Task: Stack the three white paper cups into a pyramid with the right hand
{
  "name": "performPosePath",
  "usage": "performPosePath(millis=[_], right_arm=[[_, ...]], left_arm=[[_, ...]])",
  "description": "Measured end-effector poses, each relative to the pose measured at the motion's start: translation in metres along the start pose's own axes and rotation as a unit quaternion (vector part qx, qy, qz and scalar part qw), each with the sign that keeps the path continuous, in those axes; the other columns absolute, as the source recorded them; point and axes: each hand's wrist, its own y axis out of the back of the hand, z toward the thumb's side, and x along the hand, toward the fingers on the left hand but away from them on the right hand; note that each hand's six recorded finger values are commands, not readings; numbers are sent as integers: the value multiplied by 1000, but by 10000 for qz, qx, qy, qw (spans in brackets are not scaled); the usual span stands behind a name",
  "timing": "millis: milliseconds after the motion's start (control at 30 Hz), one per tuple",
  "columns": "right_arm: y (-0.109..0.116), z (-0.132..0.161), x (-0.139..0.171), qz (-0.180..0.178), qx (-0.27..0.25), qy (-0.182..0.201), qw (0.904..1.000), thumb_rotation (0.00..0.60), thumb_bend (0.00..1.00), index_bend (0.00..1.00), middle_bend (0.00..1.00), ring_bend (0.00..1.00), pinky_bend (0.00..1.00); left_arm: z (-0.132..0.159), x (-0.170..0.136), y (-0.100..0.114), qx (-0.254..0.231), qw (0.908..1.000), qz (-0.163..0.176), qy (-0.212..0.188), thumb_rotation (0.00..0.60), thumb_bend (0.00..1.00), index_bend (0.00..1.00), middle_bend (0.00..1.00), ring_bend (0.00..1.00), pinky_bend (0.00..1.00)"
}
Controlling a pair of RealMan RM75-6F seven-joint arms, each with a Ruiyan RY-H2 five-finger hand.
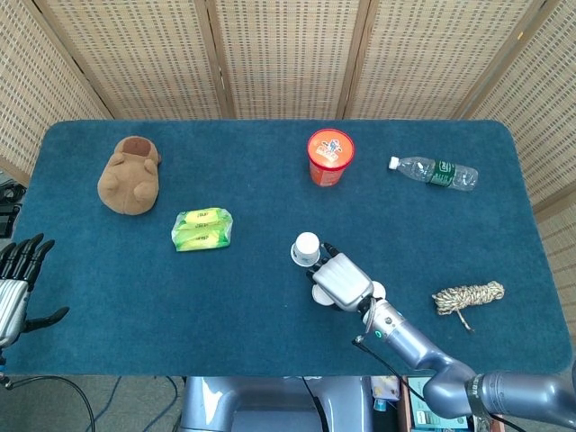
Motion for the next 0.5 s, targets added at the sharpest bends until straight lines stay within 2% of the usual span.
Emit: performPosePath(millis=[500], right_arm=[[-11,-2,6,302,-34,-90,9995,600,327,505,537,476,163]], left_arm=[[0,0,0,-25,10000,-10,-4,600,74,0,0,0,0]])
